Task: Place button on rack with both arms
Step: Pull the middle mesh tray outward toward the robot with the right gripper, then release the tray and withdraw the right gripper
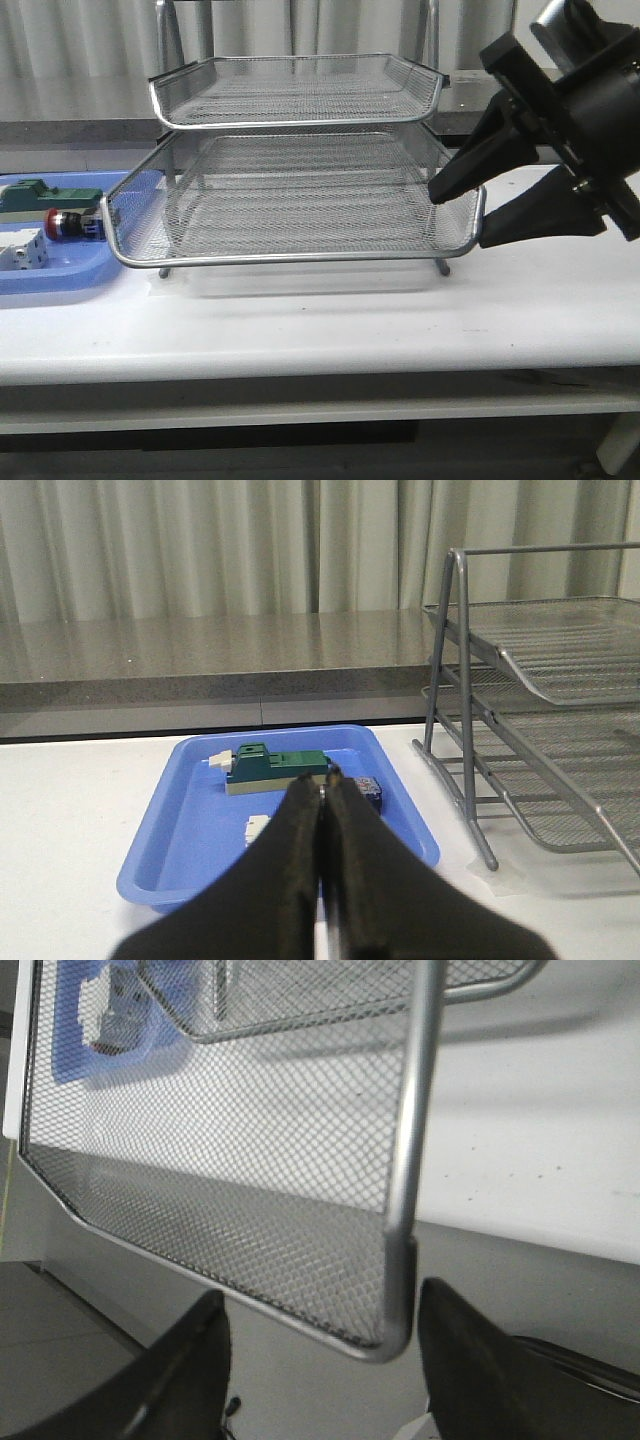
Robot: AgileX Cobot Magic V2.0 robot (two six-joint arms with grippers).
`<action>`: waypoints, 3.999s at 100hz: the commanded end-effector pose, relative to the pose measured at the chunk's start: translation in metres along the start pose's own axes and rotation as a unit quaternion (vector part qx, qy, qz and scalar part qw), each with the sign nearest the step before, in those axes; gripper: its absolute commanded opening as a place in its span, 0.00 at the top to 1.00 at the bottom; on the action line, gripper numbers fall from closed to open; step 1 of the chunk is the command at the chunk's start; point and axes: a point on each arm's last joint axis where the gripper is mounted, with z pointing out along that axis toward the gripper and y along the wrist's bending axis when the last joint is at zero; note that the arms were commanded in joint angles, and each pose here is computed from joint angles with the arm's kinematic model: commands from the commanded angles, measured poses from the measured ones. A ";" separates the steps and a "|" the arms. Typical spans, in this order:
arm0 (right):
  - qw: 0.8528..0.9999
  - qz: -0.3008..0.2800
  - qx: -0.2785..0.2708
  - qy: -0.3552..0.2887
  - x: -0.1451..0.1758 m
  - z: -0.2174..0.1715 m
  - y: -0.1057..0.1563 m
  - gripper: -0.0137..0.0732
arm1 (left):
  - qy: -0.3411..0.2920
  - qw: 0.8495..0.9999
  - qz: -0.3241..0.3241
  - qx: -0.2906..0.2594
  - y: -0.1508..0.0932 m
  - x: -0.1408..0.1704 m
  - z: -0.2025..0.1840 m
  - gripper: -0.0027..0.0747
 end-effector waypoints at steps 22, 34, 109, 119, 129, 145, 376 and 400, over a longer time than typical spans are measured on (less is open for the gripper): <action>0.996 -0.058 0.064 0.010 0.009 -0.040 0.020 0.34 | -0.032 0.999 -0.009 -0.001 0.000 0.009 -0.001 0.99; 0.990 -0.083 0.112 -0.011 0.013 -0.061 0.026 0.34 | -0.032 0.999 -0.009 -0.001 0.000 0.009 -0.001 0.99; 0.911 -0.200 0.270 -0.241 0.074 -0.196 0.074 0.34 | -0.032 0.999 -0.009 -0.001 0.000 0.009 -0.001 0.99; 0.901 -0.199 0.286 -0.260 0.086 -0.207 0.075 0.34 | -0.032 0.999 -0.009 -0.001 0.000 0.009 -0.001 0.99; 0.894 -0.195 0.297 -0.272 0.095 -0.215 0.075 0.34 | -0.032 0.999 -0.009 -0.001 0.000 0.009 -0.001 0.99; 0.888 -0.202 0.301 -0.284 0.104 -0.221 0.075 0.34 | -0.032 0.999 -0.009 -0.001 0.000 0.009 -0.001 0.99; 0.893 -0.195 0.307 -0.265 0.108 -0.219 0.073 0.92 | 0.253 0.968 0.002 0.004 0.001 -0.172 0.154 0.99; 0.893 -0.195 0.307 -0.265 0.108 -0.219 0.073 0.92 | 0.354 0.935 0.025 0.011 0.002 -0.164 0.221 0.99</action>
